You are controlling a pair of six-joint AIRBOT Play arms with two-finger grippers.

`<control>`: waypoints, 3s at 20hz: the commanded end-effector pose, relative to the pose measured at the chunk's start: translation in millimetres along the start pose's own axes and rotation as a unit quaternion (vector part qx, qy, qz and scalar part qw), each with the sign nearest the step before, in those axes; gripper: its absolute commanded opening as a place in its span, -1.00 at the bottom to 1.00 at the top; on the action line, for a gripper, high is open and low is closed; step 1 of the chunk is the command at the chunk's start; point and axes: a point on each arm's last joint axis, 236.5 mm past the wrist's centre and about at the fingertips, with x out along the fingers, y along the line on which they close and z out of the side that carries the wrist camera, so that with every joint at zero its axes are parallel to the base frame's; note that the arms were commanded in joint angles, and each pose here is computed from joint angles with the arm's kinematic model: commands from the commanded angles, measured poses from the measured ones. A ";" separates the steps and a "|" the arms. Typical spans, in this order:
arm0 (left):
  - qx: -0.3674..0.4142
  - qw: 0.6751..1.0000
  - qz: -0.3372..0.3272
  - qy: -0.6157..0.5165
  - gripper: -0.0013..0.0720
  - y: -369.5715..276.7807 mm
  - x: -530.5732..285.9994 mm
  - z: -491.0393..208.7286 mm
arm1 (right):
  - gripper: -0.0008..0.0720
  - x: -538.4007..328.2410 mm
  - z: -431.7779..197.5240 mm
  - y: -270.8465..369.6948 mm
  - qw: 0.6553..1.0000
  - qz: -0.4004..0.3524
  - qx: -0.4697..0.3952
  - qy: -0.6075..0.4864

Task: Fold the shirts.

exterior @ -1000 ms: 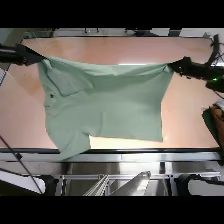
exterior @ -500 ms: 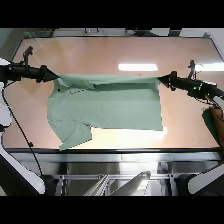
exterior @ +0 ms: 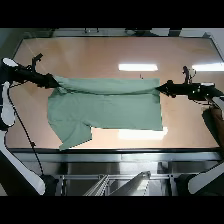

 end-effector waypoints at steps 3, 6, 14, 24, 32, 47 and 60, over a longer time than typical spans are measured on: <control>-0.056 0.998 0.010 0.040 0.98 -0.7 -22.8 -22.8 | 0.11 -40.4 -16.6 3.5 0.999 -0.014 0.004 0.050; -0.103 0.994 -0.001 0.042 0.67 -6.9 -60.2 -40.6 | 0.05 -102.6 -52.7 -14.0 0.988 -0.093 0.019 0.125; -0.250 0.963 -0.048 0.091 0.63 -73.3 -73.7 -203.0 | 0.06 -73.5 -183.4 -33.3 0.975 -0.112 0.078 0.175; -0.301 0.947 0.075 0.086 0.63 -87.2 7.3 -307.0 | -0.05 -10.1 -178.6 31.0 0.985 -0.028 0.067 0.155; -0.262 0.956 0.098 0.087 0.62 -64.3 44.9 -241.4 | -0.05 -14.6 -190.9 47.3 0.980 0.004 0.072 0.185; -0.233 0.942 0.131 0.201 -0.90 -77.2 -36.0 -311.4 | -0.93 -98.1 -176.0 11.5 0.979 -0.019 0.124 0.160; -0.089 0.994 0.031 -0.056 -0.89 -122.3 -89.2 -89.2 | -0.93 -46.7 -68.4 60.4 0.998 0.011 0.042 0.051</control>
